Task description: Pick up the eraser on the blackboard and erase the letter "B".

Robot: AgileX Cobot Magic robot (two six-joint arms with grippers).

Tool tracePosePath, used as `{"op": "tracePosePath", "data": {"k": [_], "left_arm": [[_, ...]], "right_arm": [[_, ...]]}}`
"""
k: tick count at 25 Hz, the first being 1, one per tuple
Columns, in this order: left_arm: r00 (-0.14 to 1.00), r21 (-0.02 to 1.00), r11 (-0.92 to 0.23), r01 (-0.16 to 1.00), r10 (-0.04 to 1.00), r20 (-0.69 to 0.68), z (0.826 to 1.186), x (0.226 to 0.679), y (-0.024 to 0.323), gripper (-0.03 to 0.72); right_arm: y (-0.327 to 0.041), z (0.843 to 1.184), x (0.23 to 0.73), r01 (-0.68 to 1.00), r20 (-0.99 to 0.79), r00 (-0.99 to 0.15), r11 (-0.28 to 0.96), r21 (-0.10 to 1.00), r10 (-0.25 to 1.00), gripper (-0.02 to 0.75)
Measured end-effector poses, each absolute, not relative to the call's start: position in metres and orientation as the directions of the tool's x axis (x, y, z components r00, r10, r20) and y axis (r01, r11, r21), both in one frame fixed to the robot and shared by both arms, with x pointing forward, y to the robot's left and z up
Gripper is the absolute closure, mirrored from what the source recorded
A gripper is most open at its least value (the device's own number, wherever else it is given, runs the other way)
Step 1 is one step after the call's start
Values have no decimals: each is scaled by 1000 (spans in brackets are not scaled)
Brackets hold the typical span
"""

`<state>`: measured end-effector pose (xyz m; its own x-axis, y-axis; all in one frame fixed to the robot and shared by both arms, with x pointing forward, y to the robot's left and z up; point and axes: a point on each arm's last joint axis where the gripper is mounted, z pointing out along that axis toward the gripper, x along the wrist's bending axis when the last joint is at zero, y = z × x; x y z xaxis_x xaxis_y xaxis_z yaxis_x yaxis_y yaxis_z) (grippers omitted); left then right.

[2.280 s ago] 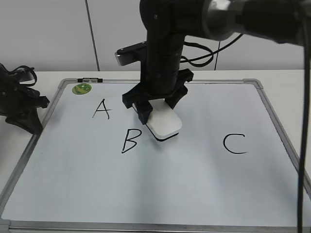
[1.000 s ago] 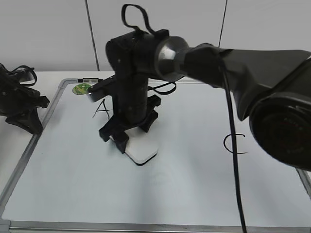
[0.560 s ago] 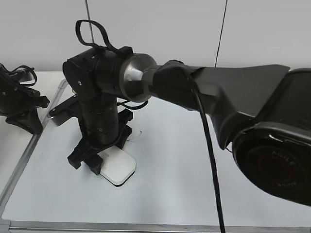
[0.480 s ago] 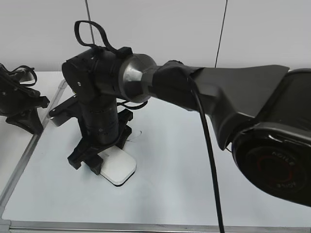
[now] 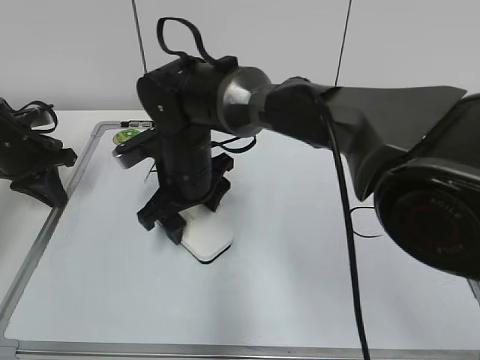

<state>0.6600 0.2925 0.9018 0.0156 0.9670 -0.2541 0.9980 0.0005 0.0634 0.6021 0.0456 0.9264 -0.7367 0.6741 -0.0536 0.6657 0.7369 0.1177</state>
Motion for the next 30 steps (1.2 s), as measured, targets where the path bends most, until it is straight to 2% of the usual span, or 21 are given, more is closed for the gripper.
{"op": "tracePosePath", "data": {"k": [11, 18, 26, 30], "left_arm": [[12, 63, 5, 998, 966, -260, 902, 660, 292, 678], [11, 63, 5, 998, 965, -261, 902, 660, 292, 678], [11, 65, 6, 998, 965, -260, 902, 660, 292, 678], [11, 65, 6, 998, 965, -260, 902, 660, 292, 678]], "right_arm": [[-34, 928, 665, 808, -74, -571, 576, 124, 817, 193], [-56, 938, 678, 822, -130, -538, 553, 141, 833, 193], [-71, 1040, 673, 780, -155, -493, 513, 359, 856, 193], [-84, 1064, 670, 779, -138, -468, 481, 401, 873, 193]]}}
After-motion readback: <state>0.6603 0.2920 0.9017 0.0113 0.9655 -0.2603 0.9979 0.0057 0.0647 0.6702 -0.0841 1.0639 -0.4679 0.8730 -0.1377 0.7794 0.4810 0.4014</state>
